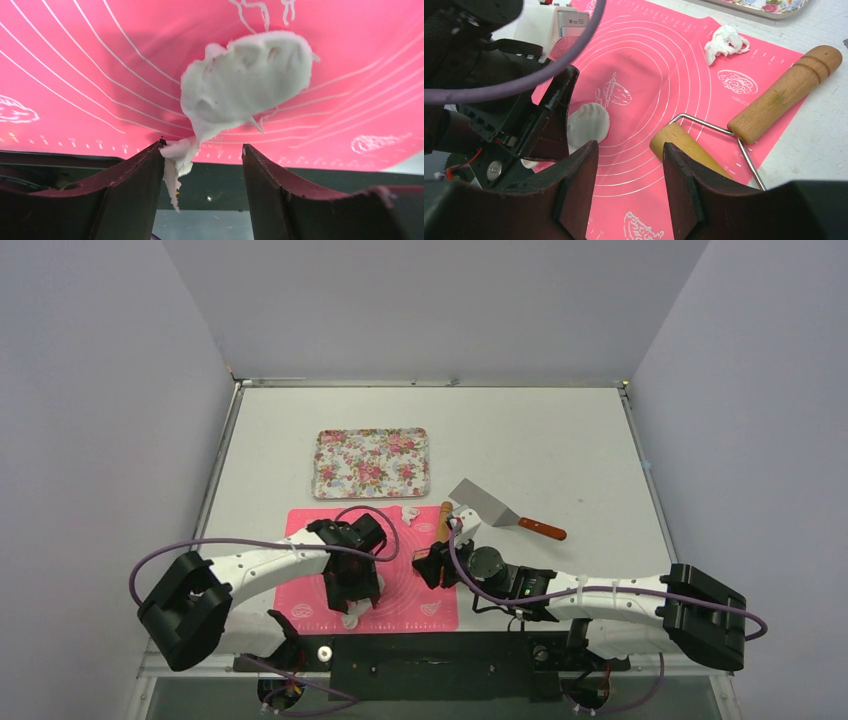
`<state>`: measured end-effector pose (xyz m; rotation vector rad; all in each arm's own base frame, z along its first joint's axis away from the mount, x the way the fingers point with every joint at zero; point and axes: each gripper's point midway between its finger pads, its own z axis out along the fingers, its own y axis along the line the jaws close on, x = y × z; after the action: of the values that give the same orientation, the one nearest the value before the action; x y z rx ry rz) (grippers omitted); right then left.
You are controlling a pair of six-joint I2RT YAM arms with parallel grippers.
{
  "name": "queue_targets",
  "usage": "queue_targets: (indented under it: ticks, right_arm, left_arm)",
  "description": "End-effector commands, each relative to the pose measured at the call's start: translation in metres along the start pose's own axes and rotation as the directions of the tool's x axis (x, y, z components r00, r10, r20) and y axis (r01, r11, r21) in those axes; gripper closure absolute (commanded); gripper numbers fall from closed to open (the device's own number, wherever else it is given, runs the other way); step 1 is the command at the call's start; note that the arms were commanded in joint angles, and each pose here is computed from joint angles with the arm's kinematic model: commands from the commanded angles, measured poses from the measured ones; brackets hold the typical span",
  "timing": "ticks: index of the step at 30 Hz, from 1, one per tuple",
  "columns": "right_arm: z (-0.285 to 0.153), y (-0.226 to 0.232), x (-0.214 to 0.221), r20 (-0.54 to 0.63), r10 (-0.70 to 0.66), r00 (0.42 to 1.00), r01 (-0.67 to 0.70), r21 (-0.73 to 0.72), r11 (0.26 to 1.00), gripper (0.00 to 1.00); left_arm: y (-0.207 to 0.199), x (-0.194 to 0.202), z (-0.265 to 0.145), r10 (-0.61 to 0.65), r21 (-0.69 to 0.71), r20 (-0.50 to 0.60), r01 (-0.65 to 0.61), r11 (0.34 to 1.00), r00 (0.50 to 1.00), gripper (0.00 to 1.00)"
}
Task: Roll out the dumpling wrappers from the dough
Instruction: Remove the dumpling wrapper from the work surface.
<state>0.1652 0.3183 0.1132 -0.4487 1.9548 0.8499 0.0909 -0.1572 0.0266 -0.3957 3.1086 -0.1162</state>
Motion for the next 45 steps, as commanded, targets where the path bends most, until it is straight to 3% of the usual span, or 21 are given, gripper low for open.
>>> queue_targets:
  ticks: [1,8,13,18,24,27,33,45]
  right_arm:
    - [0.002,0.006,-0.004,0.011,-0.04,0.999,0.041,-0.037,0.998,0.53]
    - [0.015,0.025,-0.01,0.034,0.012,0.999,-0.008,-0.105,0.994,0.54]
    - [0.015,0.03,-0.007,0.028,0.038,0.999,-0.033,-0.134,0.99,0.54]
    - [0.02,0.038,0.0,0.001,0.045,0.999,-0.044,-0.166,0.985,0.54]
    - [0.038,0.059,0.025,-0.079,0.001,0.997,-0.021,-0.248,0.969,0.56]
    - [0.044,0.074,0.036,-0.114,-0.001,0.994,-0.036,-0.321,0.946,0.62]
    - [0.048,0.113,0.021,-0.098,0.077,0.992,-0.115,-0.468,0.876,0.78]
    - [0.075,0.142,0.051,-0.248,0.205,0.947,-0.309,-0.525,0.793,0.81]
  left_arm:
    - [0.001,-0.019,0.003,0.086,-0.079,0.086,-0.079,0.994,0.993,0.45]
    - [0.009,-0.019,0.02,0.107,-0.16,0.099,-0.091,0.983,0.989,0.55]
    - [-0.003,-0.019,0.018,0.097,-0.119,0.142,-0.08,0.99,0.985,0.63]
    - [0.007,-0.016,0.01,0.075,-0.147,0.164,-0.051,0.988,0.984,0.8]
    - [0.02,-0.005,0.012,0.035,-0.128,0.146,-0.017,0.992,0.989,0.81]
    - [0.019,-0.002,0.014,0.019,-0.099,0.141,-0.005,0.995,0.99,0.87]
    - [0.011,0.005,0.017,0.003,-0.027,0.114,0.0,1.0,0.993,0.88]
    - [0.026,0.01,0.006,-0.042,-0.022,0.116,0.044,0.999,0.992,0.98]
